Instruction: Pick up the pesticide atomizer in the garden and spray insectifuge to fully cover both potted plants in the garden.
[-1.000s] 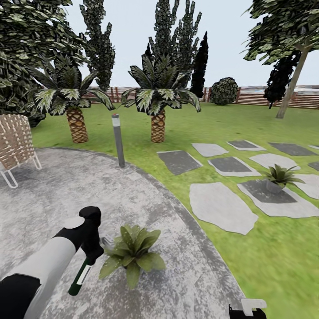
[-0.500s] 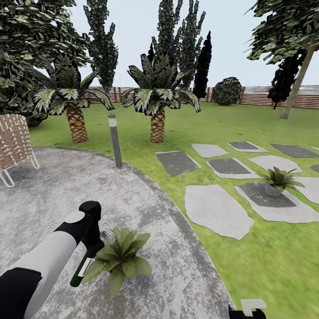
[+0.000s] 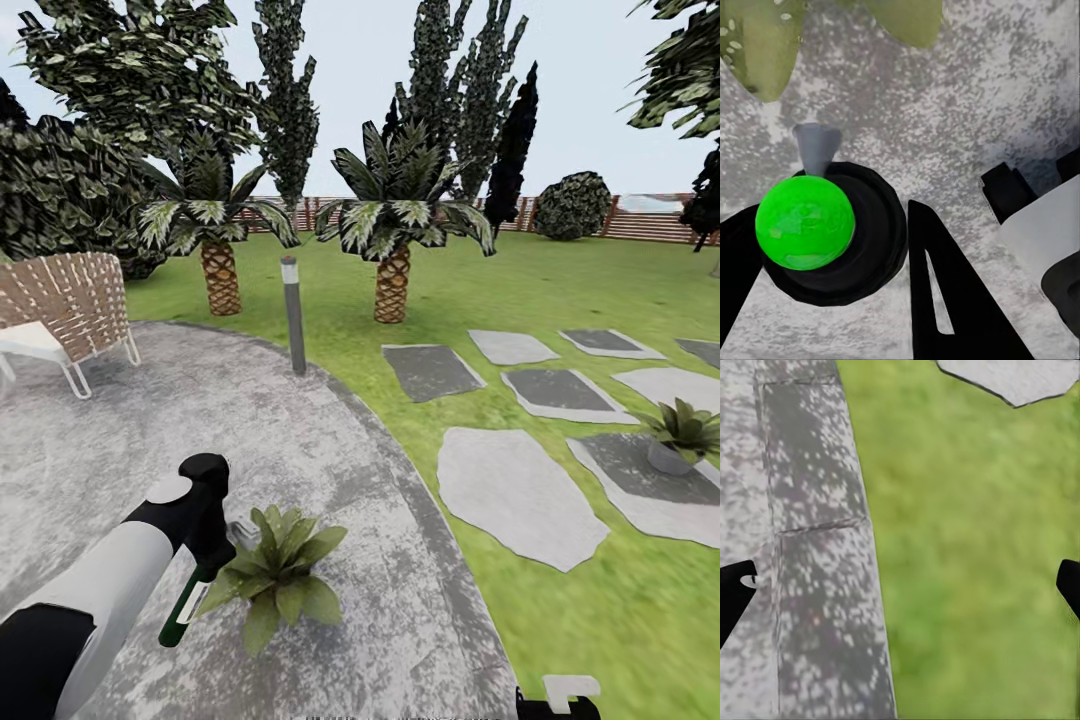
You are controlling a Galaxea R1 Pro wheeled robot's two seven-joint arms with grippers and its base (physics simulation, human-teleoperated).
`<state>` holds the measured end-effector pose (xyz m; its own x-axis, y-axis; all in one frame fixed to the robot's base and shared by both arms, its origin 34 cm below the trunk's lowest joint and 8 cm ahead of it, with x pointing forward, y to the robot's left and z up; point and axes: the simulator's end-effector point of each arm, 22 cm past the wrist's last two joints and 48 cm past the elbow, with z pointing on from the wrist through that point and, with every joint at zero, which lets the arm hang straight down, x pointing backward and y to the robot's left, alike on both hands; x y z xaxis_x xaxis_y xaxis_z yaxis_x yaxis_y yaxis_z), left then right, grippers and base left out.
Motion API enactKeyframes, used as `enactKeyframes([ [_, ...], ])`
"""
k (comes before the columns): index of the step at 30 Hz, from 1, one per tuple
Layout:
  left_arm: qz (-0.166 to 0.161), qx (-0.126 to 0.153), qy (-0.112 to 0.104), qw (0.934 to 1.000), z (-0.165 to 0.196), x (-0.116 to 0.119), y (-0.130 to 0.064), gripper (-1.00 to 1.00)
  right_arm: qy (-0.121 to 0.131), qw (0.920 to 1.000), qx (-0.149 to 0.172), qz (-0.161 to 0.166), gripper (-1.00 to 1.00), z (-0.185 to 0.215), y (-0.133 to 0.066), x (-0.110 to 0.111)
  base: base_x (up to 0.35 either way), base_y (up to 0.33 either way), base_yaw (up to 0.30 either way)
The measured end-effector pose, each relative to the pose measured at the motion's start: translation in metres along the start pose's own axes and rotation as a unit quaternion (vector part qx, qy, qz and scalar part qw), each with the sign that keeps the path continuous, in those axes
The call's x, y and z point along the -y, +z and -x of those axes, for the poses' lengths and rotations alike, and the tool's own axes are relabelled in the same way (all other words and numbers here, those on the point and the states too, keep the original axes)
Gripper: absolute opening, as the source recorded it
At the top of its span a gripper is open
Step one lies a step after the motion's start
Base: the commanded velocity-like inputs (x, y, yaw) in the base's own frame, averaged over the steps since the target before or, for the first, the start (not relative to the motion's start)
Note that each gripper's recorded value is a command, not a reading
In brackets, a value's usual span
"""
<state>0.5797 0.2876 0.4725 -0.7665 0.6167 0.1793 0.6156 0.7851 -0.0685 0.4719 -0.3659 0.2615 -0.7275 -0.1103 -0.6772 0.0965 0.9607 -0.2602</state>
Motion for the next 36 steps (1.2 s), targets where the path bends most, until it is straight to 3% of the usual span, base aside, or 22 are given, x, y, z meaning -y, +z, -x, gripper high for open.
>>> enactKeyframes([
  [8, -0.002, -0.003, 0.0, 1.0, -0.002, 0.002, 0.004, -1.0, 0.0, 1.0, 0.0, 0.0, 1.0, 0.0, 0.0, 0.0, -0.112, -0.253, 0.263],
  [17, -0.01, -0.018, -0.002, 0.9998, -0.015, 0.003, 0.016, -1.0, -0.001, 1.0, 0.0, -0.003, 1.0, 0.0, 0.0, 0.005, 0.186, -0.23, 0.022],
  [23, -0.022, -0.033, -0.006, 0.9992, -0.032, 0.009, 0.036, -1.0, -0.001, 1.0, 0.0, -0.003, 1.0, 0.0, 0.0, 0.006, 0.194, -0.201, 0.0],
  [28, -0.022, -0.035, -0.006, 0.9992, -0.032, 0.009, 0.037, -1.0, -0.001, 1.0, 0.001, -0.004, 1.0, 0.0, 0.001, 0.006, 0.022, -0.028, 0.001],
  [36, -0.02, -0.04, -0.01, 0.999, -0.037, 0.005, 0.039, -1.0, -0.001, 1.0, 0.0, -0.004, 1.0, 0.0, 0.001, 0.005, 0.0, 0.0, 0.223],
])
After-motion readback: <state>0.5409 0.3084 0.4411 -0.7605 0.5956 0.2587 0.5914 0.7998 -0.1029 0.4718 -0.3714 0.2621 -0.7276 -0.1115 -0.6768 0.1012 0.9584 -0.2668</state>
